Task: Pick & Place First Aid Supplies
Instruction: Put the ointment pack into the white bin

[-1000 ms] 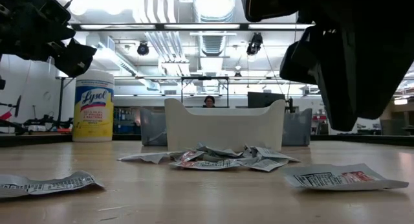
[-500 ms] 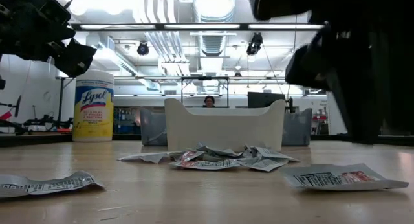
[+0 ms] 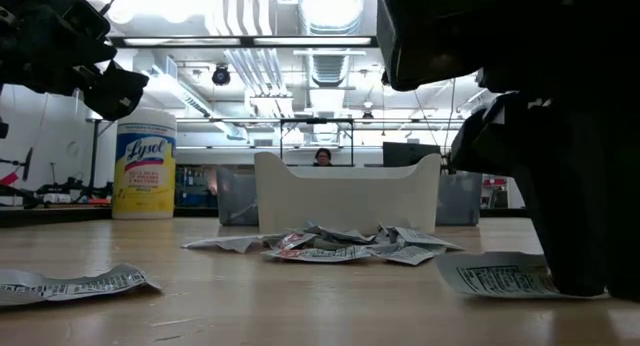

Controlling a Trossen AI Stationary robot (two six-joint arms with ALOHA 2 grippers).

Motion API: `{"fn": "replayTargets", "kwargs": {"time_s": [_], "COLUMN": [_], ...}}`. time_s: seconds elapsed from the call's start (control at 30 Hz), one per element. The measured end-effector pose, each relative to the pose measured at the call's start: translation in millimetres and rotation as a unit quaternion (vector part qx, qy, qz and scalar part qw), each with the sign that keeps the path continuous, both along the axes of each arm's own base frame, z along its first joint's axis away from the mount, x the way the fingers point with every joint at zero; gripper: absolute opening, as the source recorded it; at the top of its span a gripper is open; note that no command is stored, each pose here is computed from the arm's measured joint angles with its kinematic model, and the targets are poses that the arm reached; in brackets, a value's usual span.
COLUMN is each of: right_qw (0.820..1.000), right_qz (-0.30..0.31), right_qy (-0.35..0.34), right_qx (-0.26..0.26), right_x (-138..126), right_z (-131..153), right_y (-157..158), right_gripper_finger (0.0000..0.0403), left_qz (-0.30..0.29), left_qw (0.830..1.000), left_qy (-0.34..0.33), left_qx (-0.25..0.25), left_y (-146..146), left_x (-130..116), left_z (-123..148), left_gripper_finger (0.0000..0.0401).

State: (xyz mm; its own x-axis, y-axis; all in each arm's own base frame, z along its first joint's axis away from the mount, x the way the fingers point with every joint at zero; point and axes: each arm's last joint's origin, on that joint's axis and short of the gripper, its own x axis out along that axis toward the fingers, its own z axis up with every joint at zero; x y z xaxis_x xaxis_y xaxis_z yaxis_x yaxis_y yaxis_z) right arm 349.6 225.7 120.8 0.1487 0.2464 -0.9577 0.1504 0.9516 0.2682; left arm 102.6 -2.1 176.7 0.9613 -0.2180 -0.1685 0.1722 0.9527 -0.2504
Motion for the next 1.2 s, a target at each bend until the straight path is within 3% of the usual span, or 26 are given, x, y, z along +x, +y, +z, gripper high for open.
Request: {"fn": "replayTargets", "kwargs": {"time_s": [0.4, 0.83, 1.2], "right_qw": [0.999, 0.996, 0.995], "right_qz": [-0.025, -0.043, -0.053], "right_qy": [-0.005, 0.001, 0.009], "right_qx": [-0.04, -0.083, -0.09], "right_x": [-1.5, -5.1, -6.6], "right_z": [-1.6, -1.9, -2.1], "right_y": [-3.2, -8.0, -9.3], "right_gripper_finger": [0.0065, 0.0038, 0.0009], "left_qz": [0.0, 0.0, 0.0], "left_qw": [1.0, 1.0, 1.0], "left_qy": [0.0, 0.0, -0.001], "left_qx": [0.0, 0.001, 0.001], "left_y": [0.0, 0.0, 0.0], "left_x": [0.0, 0.0, 0.0], "left_z": [0.0, 0.0, 0.1], "left_gripper_finger": [0.0216, 0.0216, 0.0216]}}
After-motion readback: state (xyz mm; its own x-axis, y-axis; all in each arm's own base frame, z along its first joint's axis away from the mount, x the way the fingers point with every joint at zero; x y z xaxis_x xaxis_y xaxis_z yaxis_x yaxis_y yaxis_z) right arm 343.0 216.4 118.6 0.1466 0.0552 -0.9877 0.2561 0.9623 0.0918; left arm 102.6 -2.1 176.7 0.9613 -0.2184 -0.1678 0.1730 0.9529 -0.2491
